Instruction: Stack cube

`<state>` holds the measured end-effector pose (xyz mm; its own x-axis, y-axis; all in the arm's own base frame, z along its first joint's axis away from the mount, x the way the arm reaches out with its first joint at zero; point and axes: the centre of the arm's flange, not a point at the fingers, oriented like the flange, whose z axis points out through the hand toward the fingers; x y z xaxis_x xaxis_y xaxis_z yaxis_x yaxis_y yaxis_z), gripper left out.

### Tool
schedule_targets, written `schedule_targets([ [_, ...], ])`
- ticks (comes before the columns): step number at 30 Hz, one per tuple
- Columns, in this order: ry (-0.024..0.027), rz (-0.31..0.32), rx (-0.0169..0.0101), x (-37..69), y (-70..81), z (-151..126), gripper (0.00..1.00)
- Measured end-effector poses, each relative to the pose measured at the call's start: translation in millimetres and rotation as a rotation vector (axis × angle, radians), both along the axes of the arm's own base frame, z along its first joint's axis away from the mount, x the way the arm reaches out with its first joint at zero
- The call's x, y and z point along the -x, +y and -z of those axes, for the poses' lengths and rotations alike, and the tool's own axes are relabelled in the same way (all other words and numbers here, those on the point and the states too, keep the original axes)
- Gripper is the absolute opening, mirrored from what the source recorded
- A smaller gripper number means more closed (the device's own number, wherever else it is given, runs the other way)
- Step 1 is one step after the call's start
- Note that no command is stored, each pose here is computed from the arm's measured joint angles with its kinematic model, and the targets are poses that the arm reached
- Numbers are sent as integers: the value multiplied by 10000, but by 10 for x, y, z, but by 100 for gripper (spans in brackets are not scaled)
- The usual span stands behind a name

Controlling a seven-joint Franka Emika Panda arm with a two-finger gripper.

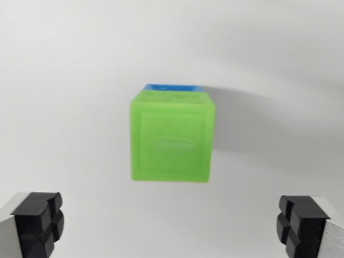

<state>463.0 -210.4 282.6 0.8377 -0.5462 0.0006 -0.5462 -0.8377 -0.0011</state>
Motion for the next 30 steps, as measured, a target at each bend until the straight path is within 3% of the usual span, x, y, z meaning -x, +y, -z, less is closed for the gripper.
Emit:
schedule_targets([
  [30, -29, 14, -19, -1, -9, -1243, 100],
])
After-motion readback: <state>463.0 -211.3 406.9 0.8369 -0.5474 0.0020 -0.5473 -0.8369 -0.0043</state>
